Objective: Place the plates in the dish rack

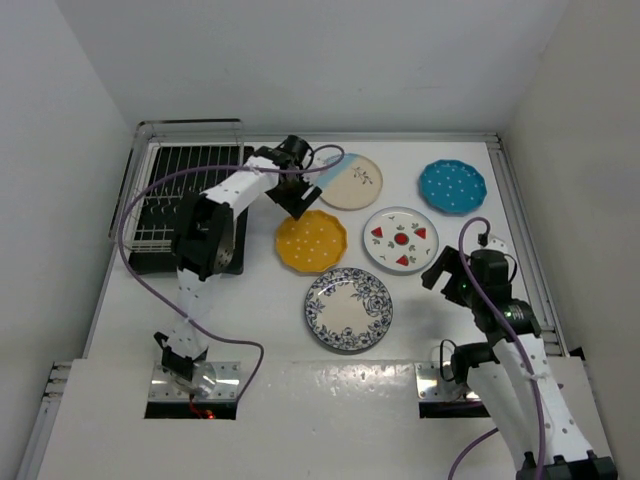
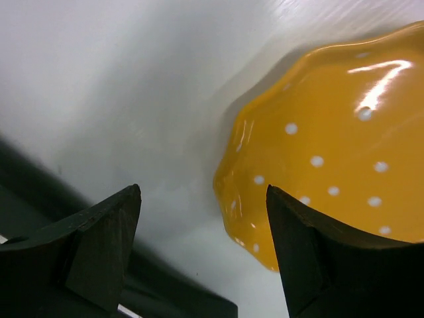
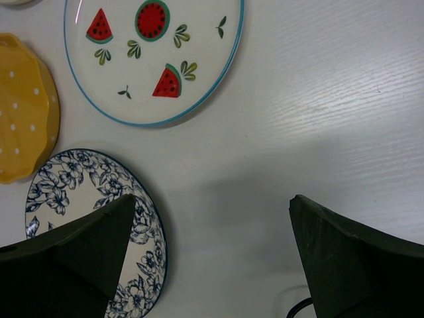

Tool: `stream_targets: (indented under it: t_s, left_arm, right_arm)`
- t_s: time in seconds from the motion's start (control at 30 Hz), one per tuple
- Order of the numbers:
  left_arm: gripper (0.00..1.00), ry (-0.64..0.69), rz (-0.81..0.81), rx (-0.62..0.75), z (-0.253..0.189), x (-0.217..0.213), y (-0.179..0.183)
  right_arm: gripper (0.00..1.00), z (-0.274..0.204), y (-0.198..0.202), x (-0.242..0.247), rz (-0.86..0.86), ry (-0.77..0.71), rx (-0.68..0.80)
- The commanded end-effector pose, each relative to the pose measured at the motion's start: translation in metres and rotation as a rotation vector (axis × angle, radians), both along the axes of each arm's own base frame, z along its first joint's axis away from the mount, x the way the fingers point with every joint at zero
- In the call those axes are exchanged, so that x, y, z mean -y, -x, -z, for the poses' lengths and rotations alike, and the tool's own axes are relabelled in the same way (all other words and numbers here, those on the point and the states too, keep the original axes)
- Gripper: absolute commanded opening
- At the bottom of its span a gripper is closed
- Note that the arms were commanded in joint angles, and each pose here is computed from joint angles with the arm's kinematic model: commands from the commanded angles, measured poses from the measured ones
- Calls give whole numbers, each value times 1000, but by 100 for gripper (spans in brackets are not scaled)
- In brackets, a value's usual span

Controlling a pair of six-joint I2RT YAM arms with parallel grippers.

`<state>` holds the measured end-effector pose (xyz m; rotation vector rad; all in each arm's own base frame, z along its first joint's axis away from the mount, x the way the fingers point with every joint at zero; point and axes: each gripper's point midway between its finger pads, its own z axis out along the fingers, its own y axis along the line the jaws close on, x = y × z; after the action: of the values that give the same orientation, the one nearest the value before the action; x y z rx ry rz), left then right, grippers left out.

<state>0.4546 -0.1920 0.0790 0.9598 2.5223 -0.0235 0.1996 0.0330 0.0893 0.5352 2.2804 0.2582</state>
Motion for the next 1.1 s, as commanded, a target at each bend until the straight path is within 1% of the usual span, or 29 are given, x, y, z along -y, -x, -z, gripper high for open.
stream_targets:
  t_s: [0.0, 0.03, 0.1, 0.13, 0.17, 0.2, 0.23, 0.3, 0.33, 0.37, 0.4, 0.43, 0.5, 0.53, 0.57, 0.6, 0.63, 0.67, 0.77, 0.83, 0.9, 0.93, 0.97, 1.0, 1.03, 1.07]
  left_arm:
    - [81, -33, -71, -8, 19, -13, -11]
    - [81, -30, -87, -42, 33, -17, -10]
    - [81, -13, -90, -70, 47, -19, -11]
    - [81, 18, -87, -98, 53, -19, -10]
    - [79, 34, -78, -115, 57, -15, -8]
    - [77, 43, -78, -160, 66, -19, 2]
    - [72, 88, -58, -193, 69, -10, 10]
    - [63, 123, -40, -220, 64, -10, 20]
    - [58, 131, -36, -250, 68, -10, 30]
    - [49, 157, -11, -286, 71, -6, 39]
    - [44, 166, 2, -306, 70, -5, 46]
    - [36, 189, 1, -337, 72, -6, 52]
    - [31, 184, 10, -385, 79, -8, 63]
    - [29, 190, 22, -386, 79, -6, 63]
    - [25, 183, 18, -409, 84, -8, 67]
    - [20, 180, 16, -418, 88, -8, 68]
    - [6, 187, 19, -424, 91, -6, 68]
    - [0, 187, 19, -424, 91, -6, 68]
    - [0, 218, -12, -361, 73, -7, 44]
    - [0, 250, -46, -307, 50, -6, 30]
    - [0, 293, -44, -202, 6, 0, 12]
    - [0, 309, -64, -134, -24, -4, 5]
    - [0, 305, -67, -117, -28, -5, 1]
    - [0, 326, -69, -29, -63, -5, -5]
    - [0, 330, -70, 14, -80, -4, -5]
    - [0, 320, -81, 87, -98, -8, -12]
  right_arm:
    - [99, -19, -16, -6, 1, -37, 72]
    - [99, -17, -17, -6, 1, -38, 63]
    - [99, -17, -18, -9, -9, -49, 61]
    - [99, -16, -18, -8, -5, -50, 60]
    - [99, -16, -19, -9, -6, -54, 61]
    - [99, -16, -19, -10, -9, -58, 56]
    - [99, -17, -19, -10, -10, -58, 53]
    - [99, -18, -19, -11, -12, -57, 50]
    - [99, -19, -18, -10, -7, -55, 50]
    - [99, -19, -18, -9, -8, -48, 51]
    - [99, -21, -18, -7, -5, -40, 59]
    - [99, -23, -19, -6, 0, -36, 66]
    - [99, -26, -19, -4, 7, -26, 78]
    - [99, -27, -19, -2, 11, -20, 84]
    - [99, -27, -19, -2, 14, -19, 88]
    - [99, -29, -19, -1, 14, -16, 89]
    - [99, -29, -19, 0, 18, -10, 92]
    - [99, -31, -19, 0, 19, -9, 98]
    - [99, -34, -19, 2, 19, 2, 103]
    - [99, -34, -18, 4, 23, 15, 102]
    - [99, -36, -19, 6, 26, 22, 109]
    - [99, -35, -18, 6, 23, 28, 108]
    - [99, -36, -19, 8, 30, 31, 113]
    - [99, -36, -19, 7, 34, 27, 114]
    - [99, -37, -19, 8, 33, 32, 119]
    - [99, -39, -20, 9, 39, 32, 124]
